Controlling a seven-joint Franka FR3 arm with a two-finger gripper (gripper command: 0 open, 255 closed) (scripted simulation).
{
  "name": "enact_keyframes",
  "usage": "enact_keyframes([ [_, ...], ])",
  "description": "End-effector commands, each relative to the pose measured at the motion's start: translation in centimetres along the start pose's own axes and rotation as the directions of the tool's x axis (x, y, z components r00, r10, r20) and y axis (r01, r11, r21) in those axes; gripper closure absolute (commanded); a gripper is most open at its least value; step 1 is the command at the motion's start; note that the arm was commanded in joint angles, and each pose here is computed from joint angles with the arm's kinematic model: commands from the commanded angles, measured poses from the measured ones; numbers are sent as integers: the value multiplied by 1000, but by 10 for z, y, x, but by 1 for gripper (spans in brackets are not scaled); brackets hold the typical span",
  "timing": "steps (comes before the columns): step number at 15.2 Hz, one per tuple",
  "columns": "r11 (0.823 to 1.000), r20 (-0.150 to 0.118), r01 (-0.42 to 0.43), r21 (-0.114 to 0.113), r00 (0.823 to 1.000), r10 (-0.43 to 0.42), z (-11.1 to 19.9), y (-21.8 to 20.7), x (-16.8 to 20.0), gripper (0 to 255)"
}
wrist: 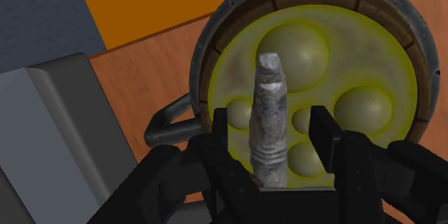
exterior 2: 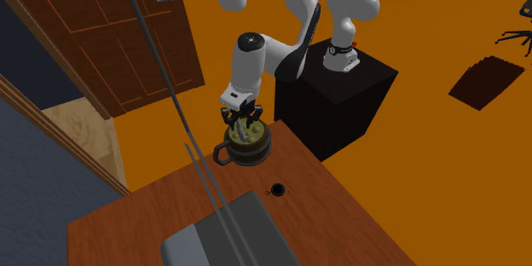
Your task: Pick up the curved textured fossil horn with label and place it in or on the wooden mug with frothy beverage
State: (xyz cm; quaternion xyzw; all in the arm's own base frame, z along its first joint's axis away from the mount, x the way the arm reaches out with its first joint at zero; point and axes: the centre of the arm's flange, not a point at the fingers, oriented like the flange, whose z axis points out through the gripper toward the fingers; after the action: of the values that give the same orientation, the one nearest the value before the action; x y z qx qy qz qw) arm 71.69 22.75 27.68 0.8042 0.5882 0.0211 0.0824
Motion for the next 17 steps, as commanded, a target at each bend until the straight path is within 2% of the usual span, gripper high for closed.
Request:
enact_keyframes([
  [1, 1000, 0, 0, 0, 1000, 0, 0, 0, 0, 0],
  [5, 1000, 0, 0, 0, 1000, 0, 0, 0, 0, 0],
  [9, 1000, 0, 0, 0, 1000, 0, -50, 0, 0, 0],
  [17, 1000, 0, 0, 0, 1000, 0, -50, 0, 0, 0],
])
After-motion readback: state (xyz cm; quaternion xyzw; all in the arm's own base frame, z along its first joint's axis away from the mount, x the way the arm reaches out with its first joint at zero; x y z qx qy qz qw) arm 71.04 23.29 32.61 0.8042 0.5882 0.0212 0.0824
